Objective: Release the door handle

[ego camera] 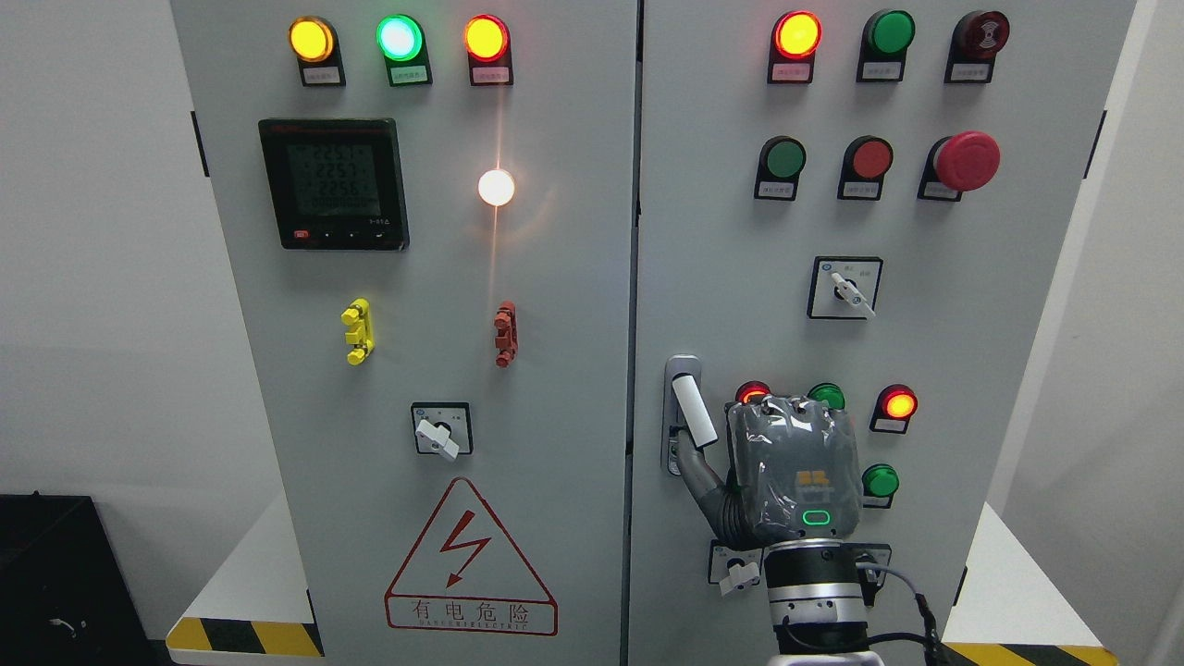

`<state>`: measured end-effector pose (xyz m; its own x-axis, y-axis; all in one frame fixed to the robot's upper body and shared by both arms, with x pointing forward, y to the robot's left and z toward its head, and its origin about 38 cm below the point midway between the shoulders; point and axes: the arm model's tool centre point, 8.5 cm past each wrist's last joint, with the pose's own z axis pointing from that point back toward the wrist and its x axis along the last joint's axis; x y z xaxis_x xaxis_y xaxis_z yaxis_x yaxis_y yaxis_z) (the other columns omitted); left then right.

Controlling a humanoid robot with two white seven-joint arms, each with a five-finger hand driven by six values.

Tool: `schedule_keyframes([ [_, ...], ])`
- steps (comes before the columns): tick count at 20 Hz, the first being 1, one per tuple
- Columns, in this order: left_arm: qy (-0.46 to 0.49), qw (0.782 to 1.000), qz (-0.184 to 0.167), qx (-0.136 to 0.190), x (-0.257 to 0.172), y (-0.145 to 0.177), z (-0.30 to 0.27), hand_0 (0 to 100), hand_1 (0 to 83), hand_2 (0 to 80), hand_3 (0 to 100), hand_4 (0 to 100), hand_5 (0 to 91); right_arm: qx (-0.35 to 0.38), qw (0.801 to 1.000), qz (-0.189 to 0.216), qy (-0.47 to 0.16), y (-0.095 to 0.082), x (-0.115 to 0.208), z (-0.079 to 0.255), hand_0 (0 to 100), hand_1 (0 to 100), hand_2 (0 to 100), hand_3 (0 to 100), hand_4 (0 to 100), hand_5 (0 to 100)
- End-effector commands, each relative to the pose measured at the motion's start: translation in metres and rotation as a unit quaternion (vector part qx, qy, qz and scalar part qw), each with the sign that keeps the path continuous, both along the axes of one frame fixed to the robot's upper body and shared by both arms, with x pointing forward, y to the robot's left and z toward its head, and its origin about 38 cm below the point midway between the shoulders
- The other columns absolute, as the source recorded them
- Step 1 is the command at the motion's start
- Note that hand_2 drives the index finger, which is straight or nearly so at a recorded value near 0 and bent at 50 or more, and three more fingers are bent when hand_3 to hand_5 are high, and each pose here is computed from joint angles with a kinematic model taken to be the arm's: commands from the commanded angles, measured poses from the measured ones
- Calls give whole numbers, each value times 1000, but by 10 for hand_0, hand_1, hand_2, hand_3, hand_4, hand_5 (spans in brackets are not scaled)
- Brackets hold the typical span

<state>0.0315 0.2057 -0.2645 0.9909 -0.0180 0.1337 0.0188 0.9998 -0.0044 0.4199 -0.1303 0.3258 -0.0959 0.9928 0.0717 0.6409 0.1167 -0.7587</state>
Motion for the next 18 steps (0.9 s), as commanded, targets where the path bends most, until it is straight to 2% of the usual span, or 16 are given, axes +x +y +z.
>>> schedule_keyframes([
  [1,8,1000,1,0,-11,0,0,120,556,0,0,0,0,2,1000,-2,1,-2,0,0,515,410,977,1000,1000,1000],
  [18,8,1000,1,0,-11,0,0,120,556,0,0,0,0,3,1000,-5,-4,-4,-3,3,491,433,977,1000,1000,1000],
])
